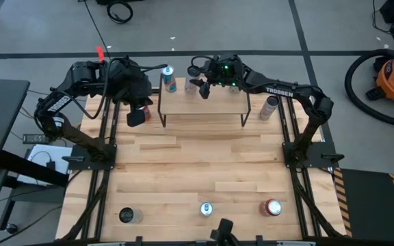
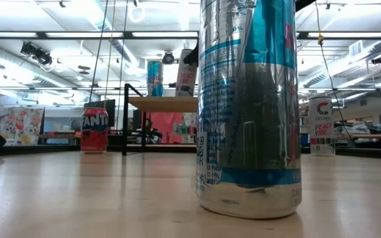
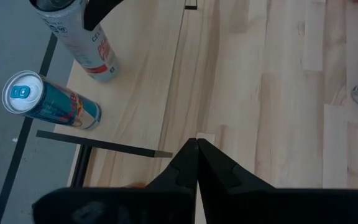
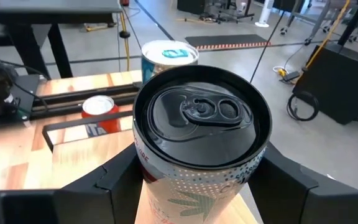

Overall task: Place canned beverage on shelf
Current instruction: Put the bottom white pink soda can on the shelf

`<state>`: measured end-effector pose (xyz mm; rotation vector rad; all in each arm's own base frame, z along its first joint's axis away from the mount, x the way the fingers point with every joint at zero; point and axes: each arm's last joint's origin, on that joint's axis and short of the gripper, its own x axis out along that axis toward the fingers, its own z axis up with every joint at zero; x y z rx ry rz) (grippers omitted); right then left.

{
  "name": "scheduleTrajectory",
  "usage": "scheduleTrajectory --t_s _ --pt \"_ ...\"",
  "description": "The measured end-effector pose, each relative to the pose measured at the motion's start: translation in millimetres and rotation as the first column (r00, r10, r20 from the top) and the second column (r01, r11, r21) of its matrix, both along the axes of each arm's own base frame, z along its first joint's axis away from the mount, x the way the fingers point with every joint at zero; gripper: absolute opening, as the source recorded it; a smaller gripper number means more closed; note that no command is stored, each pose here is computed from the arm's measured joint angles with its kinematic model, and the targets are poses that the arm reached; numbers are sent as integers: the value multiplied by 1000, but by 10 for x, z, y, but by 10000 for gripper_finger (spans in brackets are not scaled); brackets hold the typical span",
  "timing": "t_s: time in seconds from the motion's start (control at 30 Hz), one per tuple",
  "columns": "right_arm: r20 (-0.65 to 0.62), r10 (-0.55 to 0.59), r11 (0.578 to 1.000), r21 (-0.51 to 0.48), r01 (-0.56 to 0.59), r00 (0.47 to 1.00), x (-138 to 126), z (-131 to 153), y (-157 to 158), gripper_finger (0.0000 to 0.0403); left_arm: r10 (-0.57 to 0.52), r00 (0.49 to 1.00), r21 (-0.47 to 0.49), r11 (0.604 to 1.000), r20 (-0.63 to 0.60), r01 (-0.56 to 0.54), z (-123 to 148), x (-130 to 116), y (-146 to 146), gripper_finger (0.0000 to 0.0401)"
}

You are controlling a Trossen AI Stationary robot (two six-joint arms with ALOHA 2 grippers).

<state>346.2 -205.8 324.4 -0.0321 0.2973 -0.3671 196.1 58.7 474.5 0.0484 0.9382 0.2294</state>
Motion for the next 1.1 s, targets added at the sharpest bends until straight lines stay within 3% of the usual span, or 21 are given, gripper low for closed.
scheduleTrajectory --t_s 0.23,0.57,1.1 --pt "-6 5 1000 -2 -5 1000 -11 -5 -14 251 2 1000 -2 1000 1 -2 0 0 0 9" --pt "9 2 1000 2 -2 1000 -30 6 -52 293 2 1000 -2 1000 1 -2 0 0 0 9" --pt "13 -2 1000 1 2 1000 -37 11 -63 298 2 1000 -2 1000 0 -2 0 0 0 9"
